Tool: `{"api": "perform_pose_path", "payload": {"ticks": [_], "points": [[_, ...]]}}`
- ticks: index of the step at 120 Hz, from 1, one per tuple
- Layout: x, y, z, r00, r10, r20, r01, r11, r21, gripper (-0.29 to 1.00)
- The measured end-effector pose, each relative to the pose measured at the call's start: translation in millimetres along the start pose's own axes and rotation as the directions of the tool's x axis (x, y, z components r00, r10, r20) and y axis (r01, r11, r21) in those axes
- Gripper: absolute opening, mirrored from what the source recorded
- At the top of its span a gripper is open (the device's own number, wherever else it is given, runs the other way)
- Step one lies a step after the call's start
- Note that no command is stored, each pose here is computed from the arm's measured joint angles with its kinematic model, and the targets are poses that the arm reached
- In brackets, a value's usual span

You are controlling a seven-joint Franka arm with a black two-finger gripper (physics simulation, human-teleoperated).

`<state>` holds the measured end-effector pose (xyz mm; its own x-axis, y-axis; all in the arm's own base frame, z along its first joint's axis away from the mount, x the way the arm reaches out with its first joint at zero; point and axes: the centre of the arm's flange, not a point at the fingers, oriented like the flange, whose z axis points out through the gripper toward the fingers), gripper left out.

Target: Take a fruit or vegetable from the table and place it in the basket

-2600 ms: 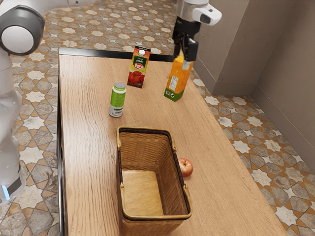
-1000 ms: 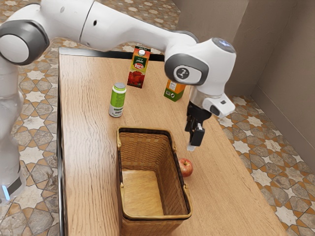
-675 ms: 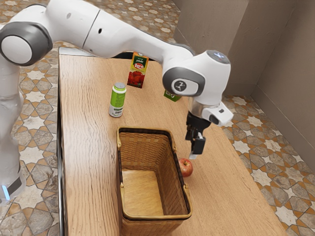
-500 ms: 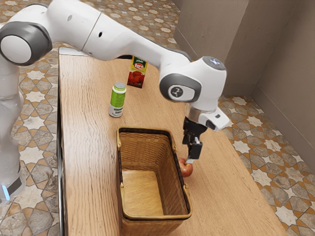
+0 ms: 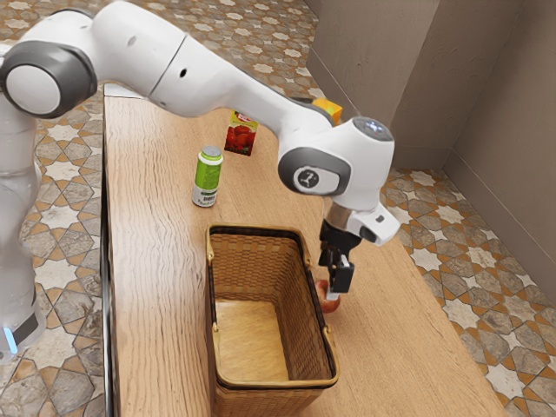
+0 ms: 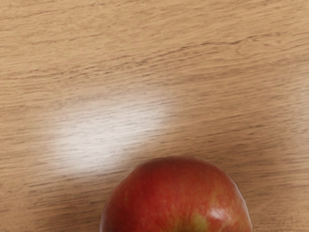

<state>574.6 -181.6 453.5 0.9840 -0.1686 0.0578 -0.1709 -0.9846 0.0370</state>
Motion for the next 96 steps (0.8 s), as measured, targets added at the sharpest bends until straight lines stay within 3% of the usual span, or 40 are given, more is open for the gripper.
{"api": "perform_pose_path", "payload": {"ticks": [96], "points": [[2.3, -0.5, 44.4, 1.000, -0.014, 0.022, 0.014, 1.000, 0.000, 0.70]]}}
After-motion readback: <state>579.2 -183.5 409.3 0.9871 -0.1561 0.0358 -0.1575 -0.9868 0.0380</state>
